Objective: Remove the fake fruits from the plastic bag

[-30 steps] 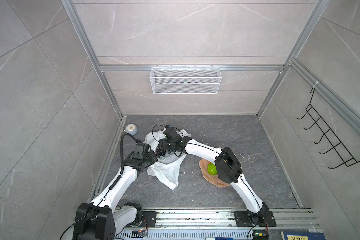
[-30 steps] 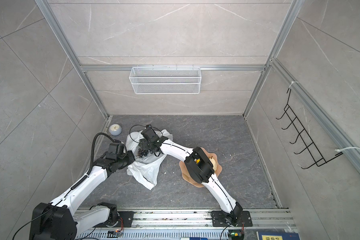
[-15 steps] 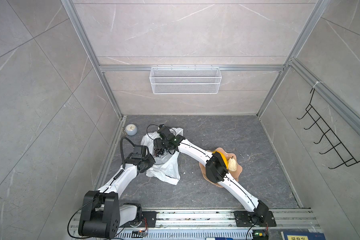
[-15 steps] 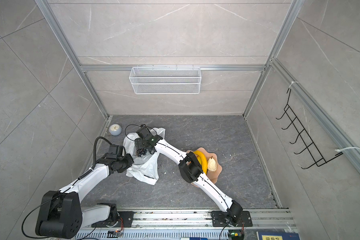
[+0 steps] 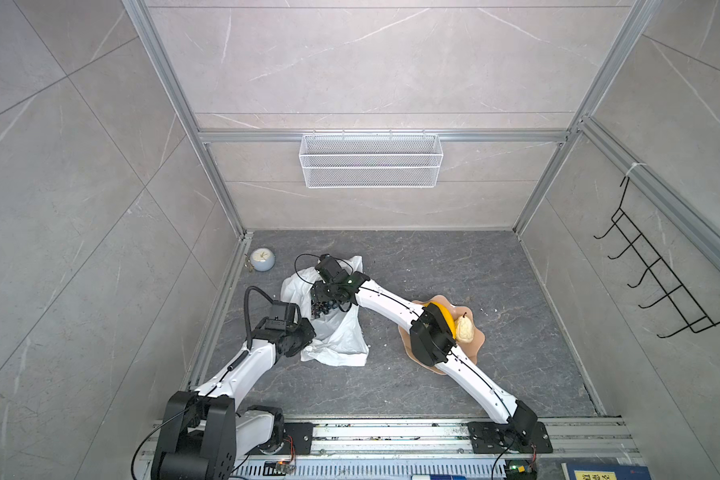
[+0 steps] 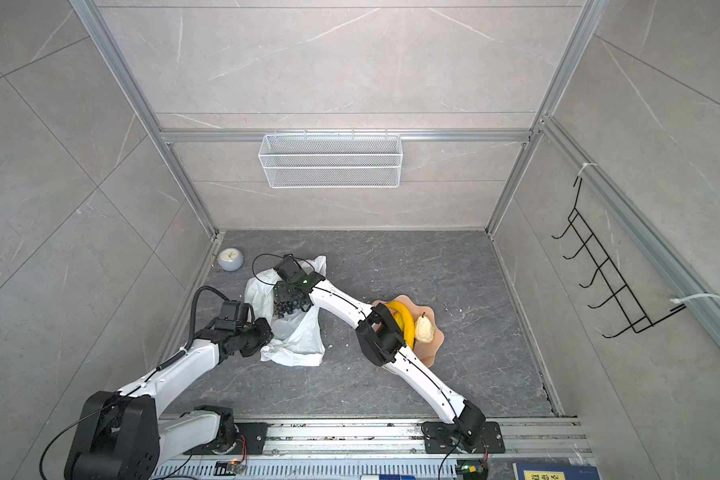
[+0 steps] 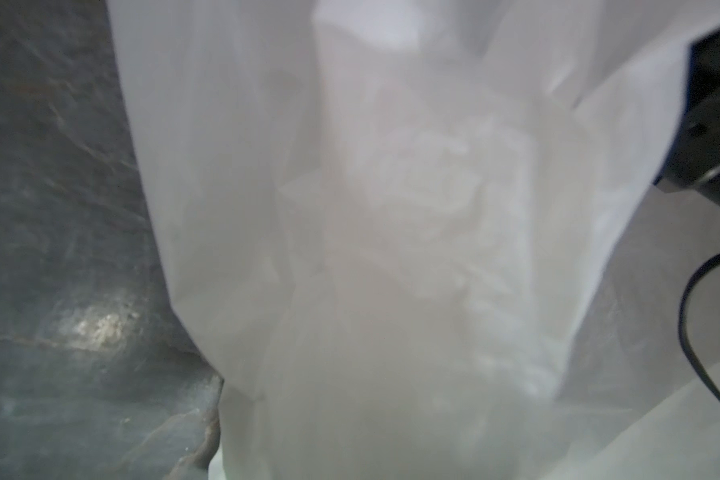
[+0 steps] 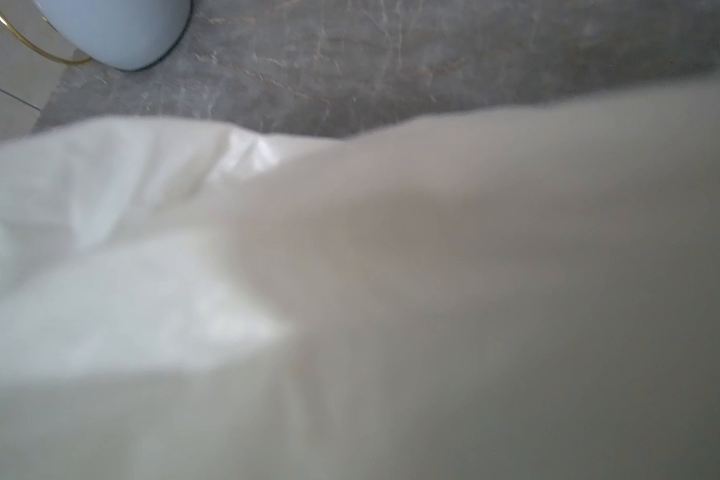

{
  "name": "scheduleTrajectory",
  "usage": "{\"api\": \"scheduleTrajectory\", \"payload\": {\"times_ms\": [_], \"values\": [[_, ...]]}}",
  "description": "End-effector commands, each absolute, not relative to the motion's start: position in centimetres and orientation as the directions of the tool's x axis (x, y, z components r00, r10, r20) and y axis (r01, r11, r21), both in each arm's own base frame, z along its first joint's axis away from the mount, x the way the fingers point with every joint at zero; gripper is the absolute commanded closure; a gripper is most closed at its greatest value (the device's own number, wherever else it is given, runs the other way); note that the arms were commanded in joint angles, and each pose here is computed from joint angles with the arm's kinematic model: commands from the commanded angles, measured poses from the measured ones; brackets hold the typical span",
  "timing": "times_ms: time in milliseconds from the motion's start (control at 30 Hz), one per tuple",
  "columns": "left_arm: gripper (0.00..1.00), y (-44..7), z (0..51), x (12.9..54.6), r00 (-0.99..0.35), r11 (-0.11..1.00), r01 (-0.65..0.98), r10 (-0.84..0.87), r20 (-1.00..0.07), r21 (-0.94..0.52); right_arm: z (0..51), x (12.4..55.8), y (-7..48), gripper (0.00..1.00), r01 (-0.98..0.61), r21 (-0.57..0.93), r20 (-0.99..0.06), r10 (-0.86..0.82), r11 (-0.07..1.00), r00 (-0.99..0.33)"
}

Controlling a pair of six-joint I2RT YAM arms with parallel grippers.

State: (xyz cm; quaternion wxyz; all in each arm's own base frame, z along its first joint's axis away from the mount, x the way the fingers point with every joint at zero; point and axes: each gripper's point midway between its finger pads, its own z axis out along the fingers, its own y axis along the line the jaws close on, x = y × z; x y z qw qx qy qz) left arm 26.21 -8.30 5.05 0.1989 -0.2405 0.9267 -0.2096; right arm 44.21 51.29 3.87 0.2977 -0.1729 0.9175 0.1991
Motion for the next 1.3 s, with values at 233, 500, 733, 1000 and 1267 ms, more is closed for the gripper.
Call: {"api": "scheduleTrajectory", "payload": {"times_ms": [233,500,733,1000,1267], "values": [[1.00,-7.9,6.4,24.8,-0.774,0.777,-0.371,-0.561,-0.293,-0.509,7.5,38.0,45.5,0.20,-0.421,0.332,-0.603,-0.154,0.844,-0.783],[1.00,-8.5,6.7,25.6,-0.793,0.785,-0.347,-0.538,-0.286,-0.513,8.1,38.6,45.2,0.13,-0.418,0.287,-0.640,-0.152,0.862,-0.753],[1.00,-9.1,6.7,25.9,-0.817,0.792,-0.323,-0.510,-0.270,-0.518,6.8,40.6,45.7,0.11,-0.387,0.220,-0.652,-0.160,0.896,-0.741],[1.00,-9.4,7.0,26.1,-0.821,0.792,-0.308,-0.501,-0.273,-0.527,4.7,41.9,46.3,0.09,-0.367,0.153,-0.633,-0.194,0.918,-0.749],[1.00,-9.4,7.0,26.0,-0.823,0.793,-0.304,-0.497,-0.273,-0.527,3.9,42.7,47.1,0.14,-0.360,0.130,-0.633,-0.202,0.924,-0.747]]}}
